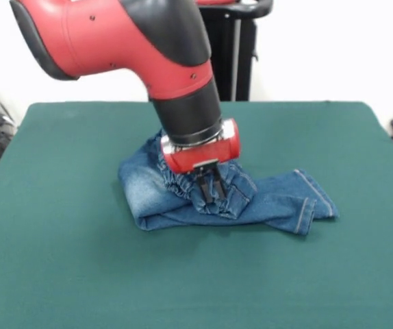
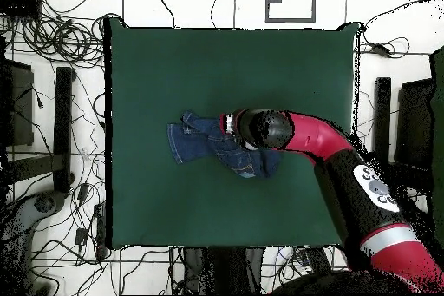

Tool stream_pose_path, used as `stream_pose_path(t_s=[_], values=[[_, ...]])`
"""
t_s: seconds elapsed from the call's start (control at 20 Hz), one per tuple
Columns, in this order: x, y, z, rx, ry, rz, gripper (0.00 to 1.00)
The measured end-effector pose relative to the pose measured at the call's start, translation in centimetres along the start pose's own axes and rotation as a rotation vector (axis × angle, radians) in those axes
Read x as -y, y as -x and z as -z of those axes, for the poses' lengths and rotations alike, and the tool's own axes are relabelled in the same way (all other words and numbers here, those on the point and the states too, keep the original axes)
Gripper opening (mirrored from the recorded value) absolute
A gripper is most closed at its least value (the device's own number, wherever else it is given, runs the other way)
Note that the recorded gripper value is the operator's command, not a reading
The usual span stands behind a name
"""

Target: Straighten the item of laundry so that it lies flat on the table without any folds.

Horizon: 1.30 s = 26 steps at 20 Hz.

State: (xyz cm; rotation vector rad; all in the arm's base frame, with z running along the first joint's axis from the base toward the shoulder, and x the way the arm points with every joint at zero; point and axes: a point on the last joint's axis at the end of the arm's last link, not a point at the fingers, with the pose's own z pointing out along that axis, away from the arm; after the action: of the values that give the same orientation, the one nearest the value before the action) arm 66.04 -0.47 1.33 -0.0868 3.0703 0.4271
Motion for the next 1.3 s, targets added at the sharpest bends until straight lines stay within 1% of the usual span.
stream_pose_path(t_s=[0.15, 0.3, 0.35, 0.6, 0.65, 0.8, 0.85, 1.0, 1.1, 1.3], values=[[-1.2, 0.0, 1.2, -0.008, -0.009, 0.016, 0.0], [-2.5, -0.4, 2.4, -0.03, -0.025, 0.031, 0.0], [-3.1, -0.7, 3.1, -0.043, -0.038, 0.04, 0.0], [-4.9, -1.7, 4.4, -0.066, -0.077, 0.061, 0.0], [-5.7, -2.4, 5.0, -0.076, -0.097, 0.069, 0.0], [-6.6, -3.2, 5.5, -0.087, -0.124, 0.077, 0.0], [-7.4, -3.9, 5.9, -0.097, -0.146, 0.08, 0.0], [-9.1, -4.9, 6.6, -0.108, -0.178, 0.071, 0.0], [-10.8, -5.8, 7.2, -0.111, -0.205, 0.052, 0.0], [-12.9, -6.5, 8.1, -0.105, -0.233, 0.016, 0.0]])
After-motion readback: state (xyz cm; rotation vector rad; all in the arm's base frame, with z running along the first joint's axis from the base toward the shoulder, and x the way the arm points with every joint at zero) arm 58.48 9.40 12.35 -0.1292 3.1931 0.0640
